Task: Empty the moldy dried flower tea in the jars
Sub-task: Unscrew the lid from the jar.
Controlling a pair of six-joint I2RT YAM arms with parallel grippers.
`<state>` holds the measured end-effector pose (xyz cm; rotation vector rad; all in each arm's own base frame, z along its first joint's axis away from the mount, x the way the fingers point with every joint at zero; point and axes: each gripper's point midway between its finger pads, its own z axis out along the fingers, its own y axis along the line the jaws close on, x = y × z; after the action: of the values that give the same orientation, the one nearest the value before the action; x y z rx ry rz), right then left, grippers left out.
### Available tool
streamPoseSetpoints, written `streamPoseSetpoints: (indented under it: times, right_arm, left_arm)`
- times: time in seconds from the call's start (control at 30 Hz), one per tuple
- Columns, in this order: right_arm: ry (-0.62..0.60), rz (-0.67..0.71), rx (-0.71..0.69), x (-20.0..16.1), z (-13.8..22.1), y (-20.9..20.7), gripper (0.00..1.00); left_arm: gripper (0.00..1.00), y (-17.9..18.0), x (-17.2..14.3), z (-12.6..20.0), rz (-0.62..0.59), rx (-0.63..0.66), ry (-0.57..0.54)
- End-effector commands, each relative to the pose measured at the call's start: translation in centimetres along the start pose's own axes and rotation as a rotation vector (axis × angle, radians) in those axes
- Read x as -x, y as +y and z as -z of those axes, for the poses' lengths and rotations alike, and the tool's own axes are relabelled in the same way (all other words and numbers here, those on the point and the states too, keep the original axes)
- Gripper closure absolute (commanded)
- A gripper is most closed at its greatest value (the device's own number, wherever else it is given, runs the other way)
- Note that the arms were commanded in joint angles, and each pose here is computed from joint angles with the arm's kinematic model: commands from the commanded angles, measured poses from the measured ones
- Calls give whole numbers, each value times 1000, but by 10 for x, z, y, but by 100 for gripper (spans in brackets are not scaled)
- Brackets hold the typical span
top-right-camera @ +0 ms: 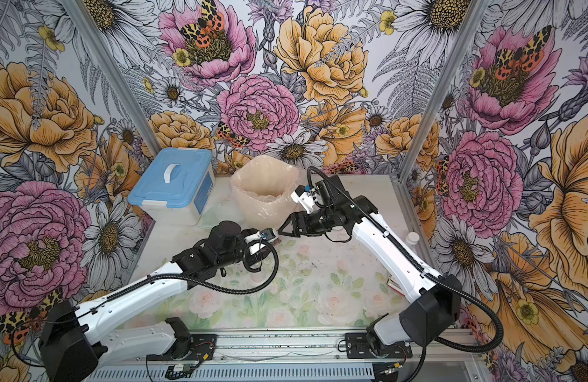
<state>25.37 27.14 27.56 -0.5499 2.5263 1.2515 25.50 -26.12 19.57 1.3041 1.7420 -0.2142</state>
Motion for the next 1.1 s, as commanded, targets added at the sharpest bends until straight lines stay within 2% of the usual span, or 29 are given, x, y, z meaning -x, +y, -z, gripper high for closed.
streamPoseSetpoints:
  times: [0.0, 0.2, 0.3, 0.43, 0.6, 0.73, 0.9, 1.0, 1.07]
  right_arm:
    - [0, 20, 1, 2, -4, 1, 30]
    - [17, 81, 20, -4, -5, 3, 47]
    - [30, 143, 43, -10, -6, 5, 50]
    - [18, 325, -5, -15, -4, -1, 55]
    - [7, 573, -104, -13, 0, -14, 56]
    - [14, 733, -119, -11, 0, -15, 56]
    - [18, 818, -95, -10, -1, -11, 55]
    - [13, 816, -84, -10, -1, -8, 48]
    - [-1, 792, -66, -9, 2, -3, 32]
  left_arm:
    - [65, 7, 20, 4, -16, 26, -59]
    - [65, -8, 21, 4, -7, -64, -88]
    - [65, -16, 22, 6, 15, -130, -107]
    - [64, -28, 24, 10, 40, -227, -135]
    - [62, -40, 31, 22, 92, -376, -179]
    - [61, -47, 34, 28, 126, -465, -189]
    - [60, -44, 30, 23, 132, -453, -160]
    - [60, -35, 26, 17, 125, -394, -130]
    - [60, -29, 21, 12, 111, -342, -97]
